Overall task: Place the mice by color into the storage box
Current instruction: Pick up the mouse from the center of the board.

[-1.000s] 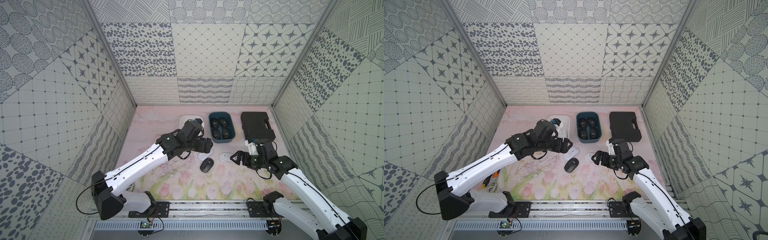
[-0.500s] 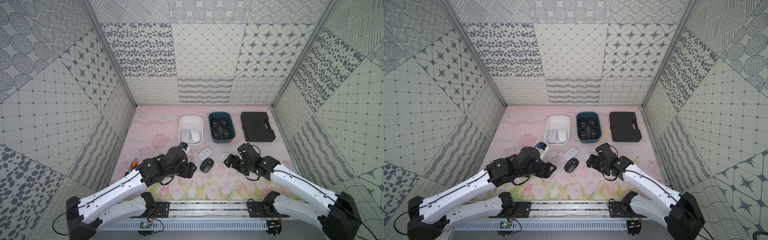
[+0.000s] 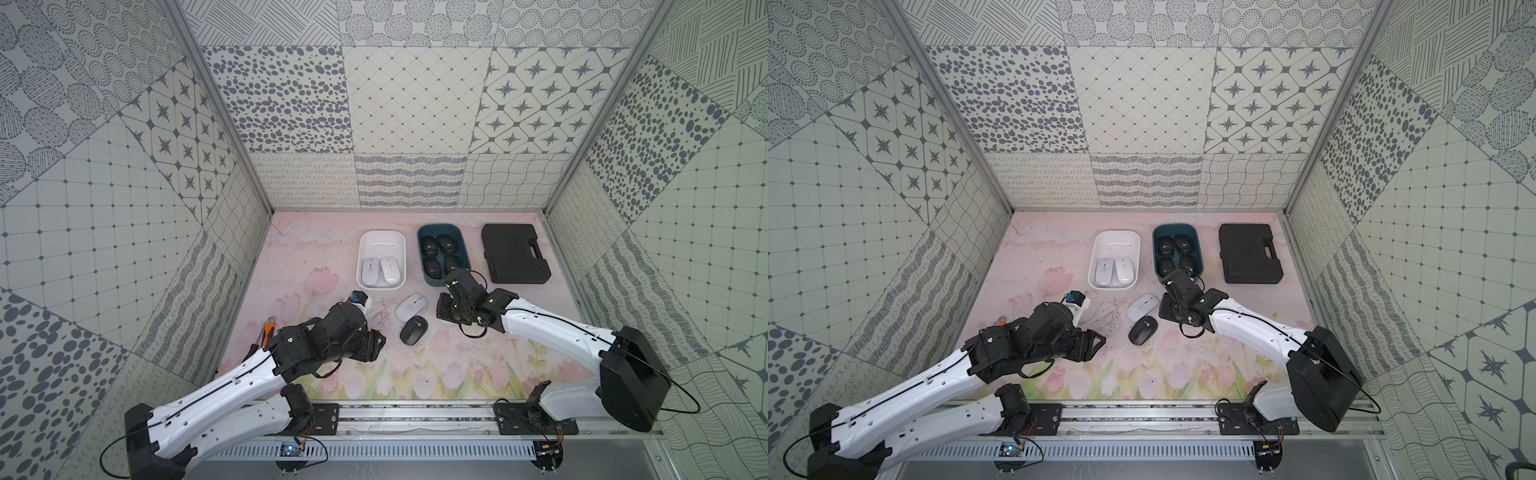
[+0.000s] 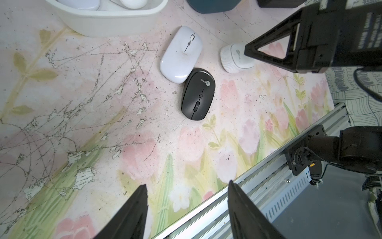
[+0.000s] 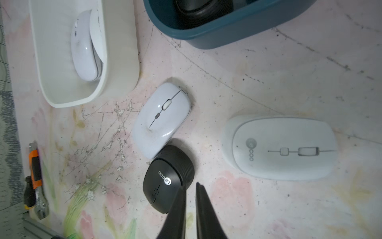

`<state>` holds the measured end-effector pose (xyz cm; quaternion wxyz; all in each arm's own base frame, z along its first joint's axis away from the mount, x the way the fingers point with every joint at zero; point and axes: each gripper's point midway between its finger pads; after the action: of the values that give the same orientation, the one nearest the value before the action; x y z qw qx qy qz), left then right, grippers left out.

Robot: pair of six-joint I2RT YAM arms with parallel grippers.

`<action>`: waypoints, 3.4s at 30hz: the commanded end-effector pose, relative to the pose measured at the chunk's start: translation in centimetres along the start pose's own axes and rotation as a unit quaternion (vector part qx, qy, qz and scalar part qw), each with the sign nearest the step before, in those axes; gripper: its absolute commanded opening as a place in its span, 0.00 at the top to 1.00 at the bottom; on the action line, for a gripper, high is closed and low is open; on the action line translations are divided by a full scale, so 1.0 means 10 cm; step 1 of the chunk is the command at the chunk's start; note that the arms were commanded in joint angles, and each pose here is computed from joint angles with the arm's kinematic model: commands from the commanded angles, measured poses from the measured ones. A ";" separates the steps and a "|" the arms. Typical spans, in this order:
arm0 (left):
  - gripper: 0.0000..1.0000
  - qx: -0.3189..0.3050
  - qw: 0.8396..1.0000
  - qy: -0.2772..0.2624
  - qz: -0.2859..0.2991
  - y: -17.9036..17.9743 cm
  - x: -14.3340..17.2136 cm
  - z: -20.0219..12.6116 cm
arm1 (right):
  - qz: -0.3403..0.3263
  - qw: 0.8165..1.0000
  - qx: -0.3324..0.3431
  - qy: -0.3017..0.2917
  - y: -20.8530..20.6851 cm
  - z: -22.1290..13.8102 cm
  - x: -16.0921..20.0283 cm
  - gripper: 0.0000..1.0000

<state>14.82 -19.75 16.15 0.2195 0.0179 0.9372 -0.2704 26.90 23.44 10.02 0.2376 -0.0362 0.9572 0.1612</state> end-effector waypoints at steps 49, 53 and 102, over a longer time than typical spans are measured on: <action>0.38 0.023 1.000 -0.015 -0.011 -0.22 -0.14 0.14 | -0.093 0.985 0.136 0.051 -0.65 0.22 0.33 1.00; 0.38 0.031 0.999 -0.012 0.009 -0.39 -0.20 0.18 | -0.084 0.988 0.122 0.039 -0.63 0.04 0.33 1.00; 0.04 -0.143 0.895 0.279 0.318 -1.42 0.09 2.53 | 0.172 0.977 0.022 -0.121 -1.53 -1.51 0.30 0.00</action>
<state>21.18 -46.53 4.16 0.0310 0.3417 0.9367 -0.0699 19.73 3.92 16.17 0.3118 0.1638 0.9188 0.1783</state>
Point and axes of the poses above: each gripper's point midway between its finger pads, its own z axis out along the fingers, its own y axis along the line the jaws close on, x = y × z, and after that the axes turned 13 degrees about -z, right-handed
